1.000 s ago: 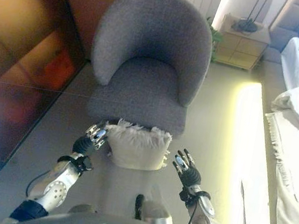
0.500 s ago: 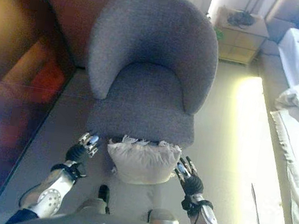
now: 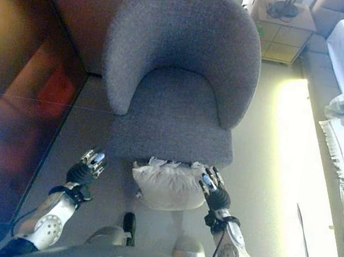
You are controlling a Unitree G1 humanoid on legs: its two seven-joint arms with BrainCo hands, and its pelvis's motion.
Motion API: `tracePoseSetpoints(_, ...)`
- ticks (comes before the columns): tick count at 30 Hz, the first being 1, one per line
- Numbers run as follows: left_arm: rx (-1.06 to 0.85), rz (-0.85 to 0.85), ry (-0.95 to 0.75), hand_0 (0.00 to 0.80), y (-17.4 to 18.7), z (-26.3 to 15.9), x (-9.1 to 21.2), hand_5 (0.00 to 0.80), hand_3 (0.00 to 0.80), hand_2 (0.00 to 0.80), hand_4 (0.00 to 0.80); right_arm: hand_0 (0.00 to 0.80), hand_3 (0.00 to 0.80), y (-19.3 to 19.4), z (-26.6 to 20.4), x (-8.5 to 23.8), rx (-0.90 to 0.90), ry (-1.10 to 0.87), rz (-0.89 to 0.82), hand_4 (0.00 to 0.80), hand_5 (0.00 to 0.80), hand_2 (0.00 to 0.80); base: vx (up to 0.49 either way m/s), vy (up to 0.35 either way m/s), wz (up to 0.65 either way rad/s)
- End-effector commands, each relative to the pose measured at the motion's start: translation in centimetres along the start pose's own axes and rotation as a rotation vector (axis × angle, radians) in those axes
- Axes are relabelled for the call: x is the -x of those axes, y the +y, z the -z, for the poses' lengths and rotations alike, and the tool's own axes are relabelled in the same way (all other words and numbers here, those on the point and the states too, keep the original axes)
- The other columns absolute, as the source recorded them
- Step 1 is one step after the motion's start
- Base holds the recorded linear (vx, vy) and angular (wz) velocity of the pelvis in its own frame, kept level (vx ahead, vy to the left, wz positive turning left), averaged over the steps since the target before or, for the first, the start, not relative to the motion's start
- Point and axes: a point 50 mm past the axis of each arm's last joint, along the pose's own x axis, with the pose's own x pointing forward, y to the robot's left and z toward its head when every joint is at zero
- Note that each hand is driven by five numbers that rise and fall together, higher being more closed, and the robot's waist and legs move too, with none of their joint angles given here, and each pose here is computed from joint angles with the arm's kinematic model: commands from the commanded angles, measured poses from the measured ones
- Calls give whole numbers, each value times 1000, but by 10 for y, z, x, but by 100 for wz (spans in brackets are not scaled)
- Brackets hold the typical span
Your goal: Pick up the cushion and take it to the sofa
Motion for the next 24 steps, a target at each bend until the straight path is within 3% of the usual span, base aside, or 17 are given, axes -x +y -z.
tracePoseSetpoints(1,-53,-2,-117,0,13,-24,7,0,0,0,0,0,0,13,-4,0,-14,-57,-55,0,0,0,159,92,-14)
tracePoseSetpoints(9,-50,20,-164,0,9,-38,6,0,0,0,0,0,0,17,-10,-6,-21,-54,-78,0,0,0,187,-150,-6)
tracePoseSetpoints(18,-66,20,-131,0,22,-30,18,0,0,0,0,0,0,12,-8,-2,-42,-22,-65,0,0,0,256,-227,35)
tracePoseSetpoints(24,4,-32,-141,0,27,-30,18,0,0,0,0,0,0,21,-13,-6,54,28,-141,0,0,0,224,-301,17)
